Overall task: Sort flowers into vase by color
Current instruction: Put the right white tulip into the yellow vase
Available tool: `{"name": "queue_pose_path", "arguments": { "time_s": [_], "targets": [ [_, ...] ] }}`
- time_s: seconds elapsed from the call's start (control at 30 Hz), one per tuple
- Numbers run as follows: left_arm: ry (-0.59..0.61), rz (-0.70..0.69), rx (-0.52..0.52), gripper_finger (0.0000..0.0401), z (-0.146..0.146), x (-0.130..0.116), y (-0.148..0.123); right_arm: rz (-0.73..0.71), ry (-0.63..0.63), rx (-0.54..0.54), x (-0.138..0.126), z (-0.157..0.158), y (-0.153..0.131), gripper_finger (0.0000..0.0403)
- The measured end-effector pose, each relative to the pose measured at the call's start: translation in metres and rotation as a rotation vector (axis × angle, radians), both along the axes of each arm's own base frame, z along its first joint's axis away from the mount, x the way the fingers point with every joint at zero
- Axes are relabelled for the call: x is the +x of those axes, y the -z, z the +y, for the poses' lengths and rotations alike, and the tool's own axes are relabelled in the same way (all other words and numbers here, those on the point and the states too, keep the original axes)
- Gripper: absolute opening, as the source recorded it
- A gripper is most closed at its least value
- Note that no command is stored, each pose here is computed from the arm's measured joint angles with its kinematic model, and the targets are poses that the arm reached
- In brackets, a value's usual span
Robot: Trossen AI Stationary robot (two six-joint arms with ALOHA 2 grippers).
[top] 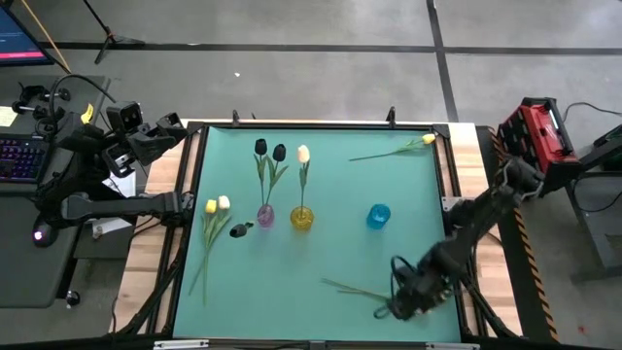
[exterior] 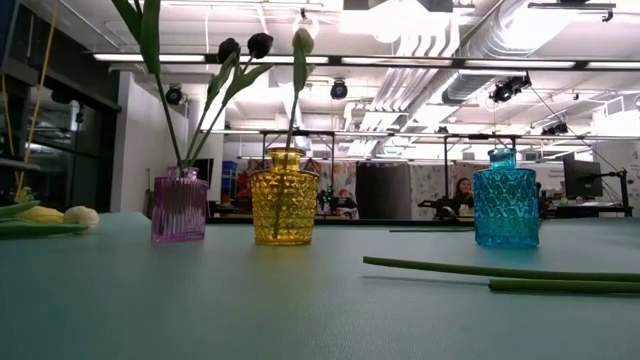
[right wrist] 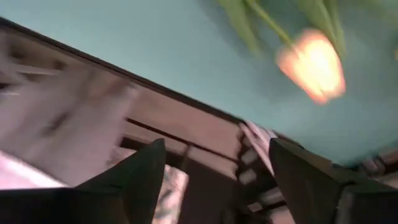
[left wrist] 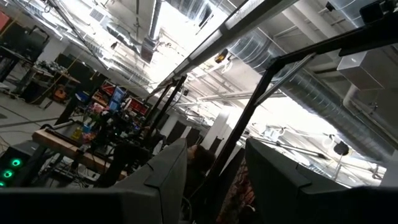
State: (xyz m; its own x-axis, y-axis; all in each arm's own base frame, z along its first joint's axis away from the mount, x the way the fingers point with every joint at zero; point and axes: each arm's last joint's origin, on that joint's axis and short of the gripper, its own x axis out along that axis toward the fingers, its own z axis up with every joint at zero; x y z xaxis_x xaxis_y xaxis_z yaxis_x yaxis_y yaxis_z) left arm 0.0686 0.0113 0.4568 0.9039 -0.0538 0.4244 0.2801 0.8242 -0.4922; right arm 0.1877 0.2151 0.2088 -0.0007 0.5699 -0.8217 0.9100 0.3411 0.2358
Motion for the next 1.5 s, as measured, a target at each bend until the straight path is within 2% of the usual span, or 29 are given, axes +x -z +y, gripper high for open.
{"name": "queue_pose_path", "arguments": {
  "time_s": [0.13, 0.23, 0.53, 0.83, 1.37, 1.5],
  "targets": [
    [-0.001, 0.0, 0.0, 0.0151, 0.0, 0.0, 0.0, 0.119, -0.021, -0.004, -0.018, 0.018, 0.009, 0.0225],
    [0.0, 0.0, 0.0, 0.0151, 0.0, 0.0, 0.0, 0.143, -0.027, -0.011, -0.028, 0.026, 0.01, 0.0182],
    [-0.001, 0.0, 0.001, 0.0151, 0.0, 0.0, 0.0, 0.177, -0.083, -0.108, -0.042, 0.024, 0.014, 0.0013],
    [-0.001, 0.0, 0.001, 0.0151, 0.0, 0.0, 0.0, 0.143, -0.135, -0.136, -0.042, 0.021, 0.019, 0.0003],
    [-0.007, 0.003, -0.004, 0.0151, 0.0, 0.0, 0.0, 0.213, -0.135, -0.233, -0.036, 0.03, 0.064, 0.0],
    [-0.009, 0.003, -0.005, 0.0151, 0.0, 0.0, 0.0, 0.186, -0.089, -0.278, -0.027, 0.025, 0.069, 0.0]
  ]
}}
